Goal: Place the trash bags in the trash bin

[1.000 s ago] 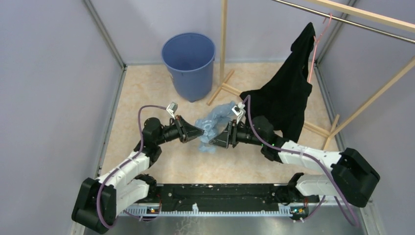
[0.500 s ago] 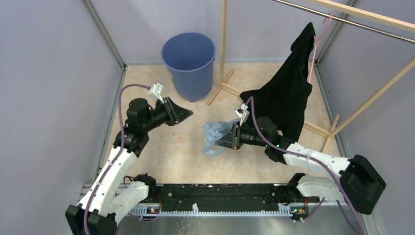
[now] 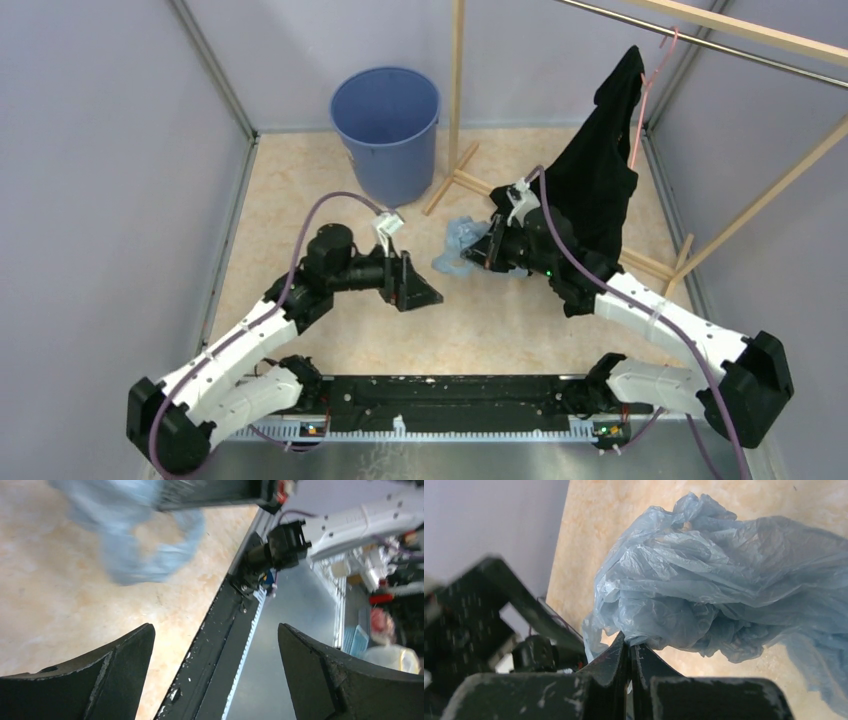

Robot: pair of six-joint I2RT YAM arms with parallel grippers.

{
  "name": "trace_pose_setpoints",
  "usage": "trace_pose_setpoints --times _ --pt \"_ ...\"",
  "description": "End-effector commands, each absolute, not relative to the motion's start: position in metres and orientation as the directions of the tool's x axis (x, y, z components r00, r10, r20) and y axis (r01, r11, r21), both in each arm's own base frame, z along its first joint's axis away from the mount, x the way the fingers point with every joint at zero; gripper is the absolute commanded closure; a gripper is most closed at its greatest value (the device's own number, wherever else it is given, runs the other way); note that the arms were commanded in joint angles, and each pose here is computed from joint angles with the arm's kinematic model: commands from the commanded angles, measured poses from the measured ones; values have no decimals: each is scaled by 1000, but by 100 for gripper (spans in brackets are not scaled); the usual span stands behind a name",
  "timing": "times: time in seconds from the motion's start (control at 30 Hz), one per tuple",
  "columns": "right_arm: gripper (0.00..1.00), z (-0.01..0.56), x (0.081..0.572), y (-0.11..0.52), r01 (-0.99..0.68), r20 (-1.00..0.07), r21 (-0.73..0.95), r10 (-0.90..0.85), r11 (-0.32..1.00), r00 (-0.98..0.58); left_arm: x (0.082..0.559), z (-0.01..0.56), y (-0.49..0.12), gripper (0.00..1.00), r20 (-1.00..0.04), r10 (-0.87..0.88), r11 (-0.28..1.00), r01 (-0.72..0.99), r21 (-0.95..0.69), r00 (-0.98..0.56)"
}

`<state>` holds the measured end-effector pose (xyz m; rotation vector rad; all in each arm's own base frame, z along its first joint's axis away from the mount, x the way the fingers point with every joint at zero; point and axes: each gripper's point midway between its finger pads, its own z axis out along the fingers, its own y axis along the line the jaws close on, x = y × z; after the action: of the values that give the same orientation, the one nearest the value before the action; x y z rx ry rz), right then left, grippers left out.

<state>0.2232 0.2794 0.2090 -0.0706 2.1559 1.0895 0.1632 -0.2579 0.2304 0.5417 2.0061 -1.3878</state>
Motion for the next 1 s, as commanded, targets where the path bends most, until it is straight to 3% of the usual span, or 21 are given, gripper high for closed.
trace_pose_setpoints --times 0.0,0.13,0.2,0.3,0.4,0.5,0.6,0.73,0.9,0.97 --pt "100 214 238 279 -179 -518 715 340 676 -785 157 254 -293 1 -829 58 357 787 -503 -556" --pt "100 195 243 267 -65 -483 645 339 762 -807 175 223 -292 1 -859 266 595 776 -210 -436" --pt "100 191 243 266 -46 -473 635 341 771 -812 187 213 -289 1 -851 365 645 761 -61 -378" --pt "100 195 238 274 -69 -451 665 326 743 -831 194 205 -296 1 -841 463 638 764 98 -279" --pt "100 204 236 278 -86 -447 681 320 727 -836 190 207 -311 1 -853 517 550 790 271 -67" --pt "100 210 234 278 -97 -451 690 320 717 -833 180 220 -323 1 -890 437 479 805 350 127" --pt "100 212 229 279 -115 -448 700 307 705 -840 180 227 -328 2 -911 347 483 790 377 223" --pt "100 212 226 277 -134 -455 698 291 703 -841 195 222 -335 15 -920 368 558 760 333 133" --pt "100 214 223 277 -157 -463 705 282 692 -840 210 202 -339 24 -887 461 627 714 312 -17" --pt "100 216 221 279 -173 -466 710 272 683 -842 211 195 -339 39 -865 500 627 708 325 -46"
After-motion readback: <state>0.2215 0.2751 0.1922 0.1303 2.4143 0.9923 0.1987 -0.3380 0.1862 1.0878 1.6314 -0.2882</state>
